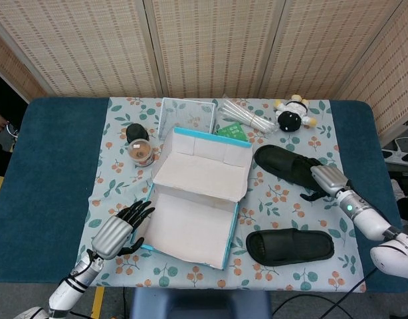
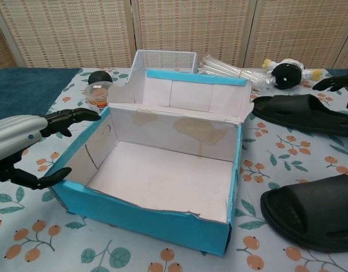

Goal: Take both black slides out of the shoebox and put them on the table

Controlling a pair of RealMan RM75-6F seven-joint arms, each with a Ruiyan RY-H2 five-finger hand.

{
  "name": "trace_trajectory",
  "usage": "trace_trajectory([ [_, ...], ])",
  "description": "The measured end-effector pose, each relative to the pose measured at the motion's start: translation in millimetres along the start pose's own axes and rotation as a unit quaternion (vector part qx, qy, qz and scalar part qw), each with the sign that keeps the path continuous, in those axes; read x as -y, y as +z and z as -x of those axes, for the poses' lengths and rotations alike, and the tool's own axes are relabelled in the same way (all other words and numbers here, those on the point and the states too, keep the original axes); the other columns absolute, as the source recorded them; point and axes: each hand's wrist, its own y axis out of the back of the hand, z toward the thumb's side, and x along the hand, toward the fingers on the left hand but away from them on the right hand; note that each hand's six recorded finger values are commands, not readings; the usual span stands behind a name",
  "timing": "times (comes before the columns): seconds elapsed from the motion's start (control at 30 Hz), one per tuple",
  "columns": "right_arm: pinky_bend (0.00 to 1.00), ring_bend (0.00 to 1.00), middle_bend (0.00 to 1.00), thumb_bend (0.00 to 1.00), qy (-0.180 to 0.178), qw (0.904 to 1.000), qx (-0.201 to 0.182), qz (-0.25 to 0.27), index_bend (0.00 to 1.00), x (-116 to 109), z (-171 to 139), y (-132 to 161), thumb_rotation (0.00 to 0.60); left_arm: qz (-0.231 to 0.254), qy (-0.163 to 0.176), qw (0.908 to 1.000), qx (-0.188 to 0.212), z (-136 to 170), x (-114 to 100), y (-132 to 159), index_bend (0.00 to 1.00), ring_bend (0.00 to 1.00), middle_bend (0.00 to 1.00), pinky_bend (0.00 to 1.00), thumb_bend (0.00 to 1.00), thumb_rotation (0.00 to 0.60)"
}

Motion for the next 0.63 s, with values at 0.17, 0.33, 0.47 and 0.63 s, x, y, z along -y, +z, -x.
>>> trace_trajectory([
  [0.17, 0.18, 0.0, 0.0, 0.18, -0.055, 0.9983, -0.018, 0.01, 0.0, -5.0, -21.2, -1.4, 0.514, 0.007, 0.02, 0.9998, -0.001, 11.3, -9.3, -3.0, 0.0, 0.0, 0.0, 0.2, 0.41, 0.6],
  [0.33, 0.01, 0.0, 0.0, 0.18, -0.163, 0.9858, -0.042, -0.001, 0.0, -2.9, -74.9, -2.6, 0.514, -0.002, 0.085, 0.9952, -0.048, 48.9, -32.1, -31.4, 0.0, 0.0, 0.0, 0.13, 0.41, 0.6],
  [0.47, 0.0, 0.0, 0.0, 0.18, -0.264, 0.9631, -0.021, -0.051, 0.0, 6.2, -140.7, -6.7, 0.516, -0.004, 0.139, 0.983, -0.119, 100.9, -49.4, -68.6, 0.0, 0.0, 0.0, 0.13, 0.41, 0.596],
  [0.63, 0.0, 0.0, 0.0, 0.18, -0.305, 0.946, 0.029, -0.106, 0.0, 22.9, -193.0, -5.4, 0.516, -0.01, 0.157, 0.9741, -0.162, 138.3, -63.8, -104.8, 0.0, 0.0, 0.0, 0.13, 0.41, 0.592],
])
